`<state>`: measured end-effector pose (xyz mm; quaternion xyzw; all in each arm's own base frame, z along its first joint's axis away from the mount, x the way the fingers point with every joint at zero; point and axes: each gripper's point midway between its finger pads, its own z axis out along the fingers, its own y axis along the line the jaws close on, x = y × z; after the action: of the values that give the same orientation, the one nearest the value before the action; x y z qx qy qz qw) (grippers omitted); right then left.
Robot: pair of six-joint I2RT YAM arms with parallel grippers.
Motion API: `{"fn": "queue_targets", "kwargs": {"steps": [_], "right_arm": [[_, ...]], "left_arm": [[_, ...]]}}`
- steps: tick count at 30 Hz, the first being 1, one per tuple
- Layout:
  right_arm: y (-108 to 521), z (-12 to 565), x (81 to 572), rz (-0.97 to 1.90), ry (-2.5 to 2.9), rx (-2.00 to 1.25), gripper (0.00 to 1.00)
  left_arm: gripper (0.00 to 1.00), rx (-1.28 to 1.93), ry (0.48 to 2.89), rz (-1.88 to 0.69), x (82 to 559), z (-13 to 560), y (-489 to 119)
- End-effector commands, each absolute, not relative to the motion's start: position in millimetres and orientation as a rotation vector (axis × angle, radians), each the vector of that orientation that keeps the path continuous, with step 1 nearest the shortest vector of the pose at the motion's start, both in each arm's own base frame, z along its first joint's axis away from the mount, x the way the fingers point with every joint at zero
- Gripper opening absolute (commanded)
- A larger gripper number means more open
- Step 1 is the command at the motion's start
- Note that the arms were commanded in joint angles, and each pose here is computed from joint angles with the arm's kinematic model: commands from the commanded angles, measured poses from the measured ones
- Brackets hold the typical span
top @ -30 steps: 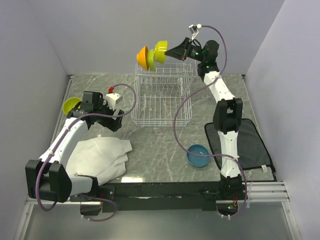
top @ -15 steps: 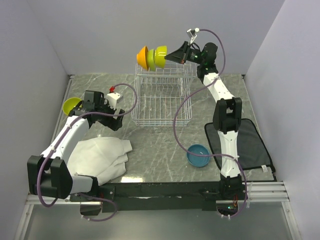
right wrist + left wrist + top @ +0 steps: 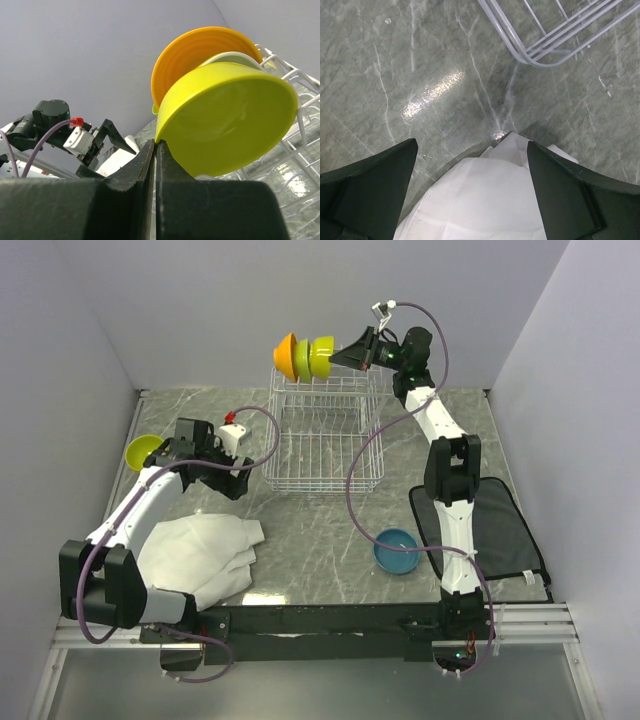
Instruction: Load the bowls into the dish rack
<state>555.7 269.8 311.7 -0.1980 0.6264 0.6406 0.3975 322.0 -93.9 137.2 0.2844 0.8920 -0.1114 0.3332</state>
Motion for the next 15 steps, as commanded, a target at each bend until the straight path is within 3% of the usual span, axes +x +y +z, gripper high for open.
{"fn": "queue_targets", "kwargs": {"steps": [1, 2, 9, 11, 13, 15], "right_arm": [[264.4, 335.3, 555.0, 1.566, 1.509, -0.566, 0.11], [264.3, 334.2, 555.2, 1.564, 1.514, -0.561, 0.2], [261.6, 342.0, 555.6, 1.516, 1.502, -0.558, 0.31], [261.5, 343.1, 555.9, 1.516, 1.501, -0.552, 0.29], [261.4, 342.2, 556.7, 1.516, 1.505, -0.546, 0.17], [263.1, 342.9, 556.1, 1.52, 1.504, -0.546, 0.19]], "left_arm": [[0.98, 0.752, 2.258, -0.268, 336.9, 155.3, -99.1], [0.99, 0.751, 2.257, -0.266, 336.9, 155.0, -98.8], [0.99, 0.755, 2.252, -0.268, 330.0, 152.3, -100.4], [0.99, 0.756, 2.247, -0.272, 329.1, 153.0, -101.3], [0.99, 0.753, 2.247, -0.269, 328.0, 152.3, -100.6], [0.99, 0.753, 2.246, -0.27, 327.3, 151.2, -101.1]]}}
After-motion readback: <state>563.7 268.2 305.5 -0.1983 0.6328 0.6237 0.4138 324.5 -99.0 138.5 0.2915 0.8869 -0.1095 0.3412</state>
